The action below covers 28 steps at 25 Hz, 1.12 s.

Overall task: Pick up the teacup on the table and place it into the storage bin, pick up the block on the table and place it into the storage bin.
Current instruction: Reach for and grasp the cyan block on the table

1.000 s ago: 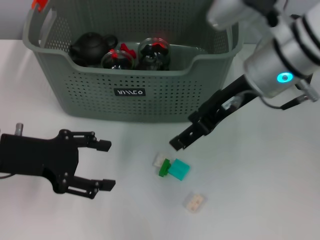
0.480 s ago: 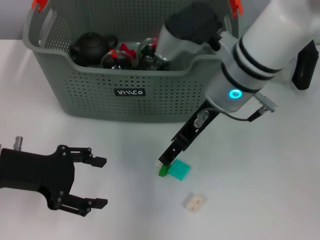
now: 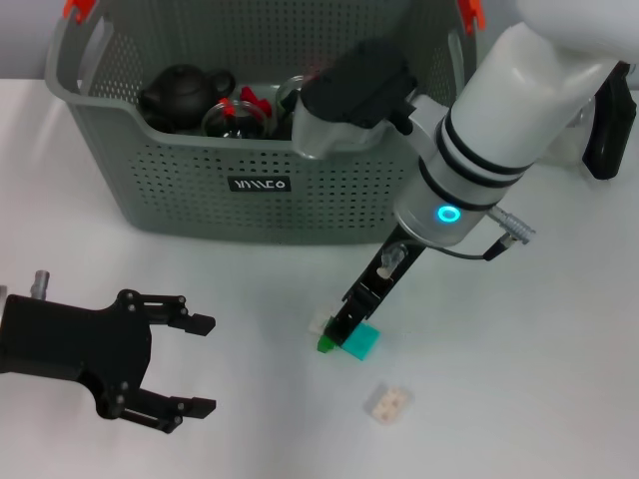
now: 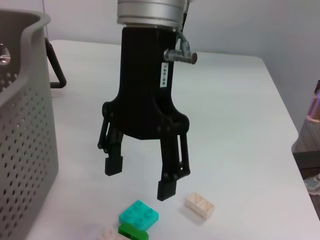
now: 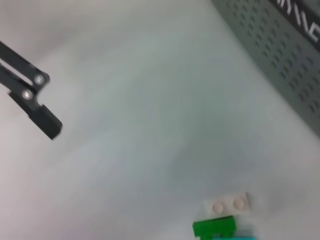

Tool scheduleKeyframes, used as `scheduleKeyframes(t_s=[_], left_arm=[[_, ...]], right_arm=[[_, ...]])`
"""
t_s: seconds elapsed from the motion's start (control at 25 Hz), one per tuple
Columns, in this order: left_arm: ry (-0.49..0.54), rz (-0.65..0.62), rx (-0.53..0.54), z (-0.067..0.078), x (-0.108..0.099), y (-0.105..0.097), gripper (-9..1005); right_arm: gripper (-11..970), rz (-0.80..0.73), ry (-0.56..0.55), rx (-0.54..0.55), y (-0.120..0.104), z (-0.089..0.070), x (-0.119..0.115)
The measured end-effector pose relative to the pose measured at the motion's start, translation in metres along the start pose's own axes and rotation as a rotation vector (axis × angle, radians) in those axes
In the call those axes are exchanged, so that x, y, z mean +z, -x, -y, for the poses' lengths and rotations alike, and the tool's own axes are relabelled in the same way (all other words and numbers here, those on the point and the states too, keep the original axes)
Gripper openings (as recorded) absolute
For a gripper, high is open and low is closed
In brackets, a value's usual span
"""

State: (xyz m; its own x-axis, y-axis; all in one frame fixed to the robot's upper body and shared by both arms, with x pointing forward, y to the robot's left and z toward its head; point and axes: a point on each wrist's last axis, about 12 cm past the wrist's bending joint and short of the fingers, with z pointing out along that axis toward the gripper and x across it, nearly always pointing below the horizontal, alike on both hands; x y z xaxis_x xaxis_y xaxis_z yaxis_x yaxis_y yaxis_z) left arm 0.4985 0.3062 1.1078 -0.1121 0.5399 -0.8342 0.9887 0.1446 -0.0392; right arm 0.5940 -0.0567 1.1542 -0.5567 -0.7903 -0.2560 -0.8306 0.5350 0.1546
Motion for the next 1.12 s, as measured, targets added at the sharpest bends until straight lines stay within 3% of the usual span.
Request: scheduleKeyframes(t_s=[0.36, 1.12], left_arm=[[-0.005, 0.005, -0.001, 0.0, 0.002, 0.001, 862], [-0.006, 0.014, -0.008, 0.001, 0.004, 0.001, 861]], right_arm=[[946, -0.019, -0.079, -0.051, -0.003, -0.003, 0.015], [946, -0.021, -0.124, -0.085, -0.008, -0.014, 0.035]])
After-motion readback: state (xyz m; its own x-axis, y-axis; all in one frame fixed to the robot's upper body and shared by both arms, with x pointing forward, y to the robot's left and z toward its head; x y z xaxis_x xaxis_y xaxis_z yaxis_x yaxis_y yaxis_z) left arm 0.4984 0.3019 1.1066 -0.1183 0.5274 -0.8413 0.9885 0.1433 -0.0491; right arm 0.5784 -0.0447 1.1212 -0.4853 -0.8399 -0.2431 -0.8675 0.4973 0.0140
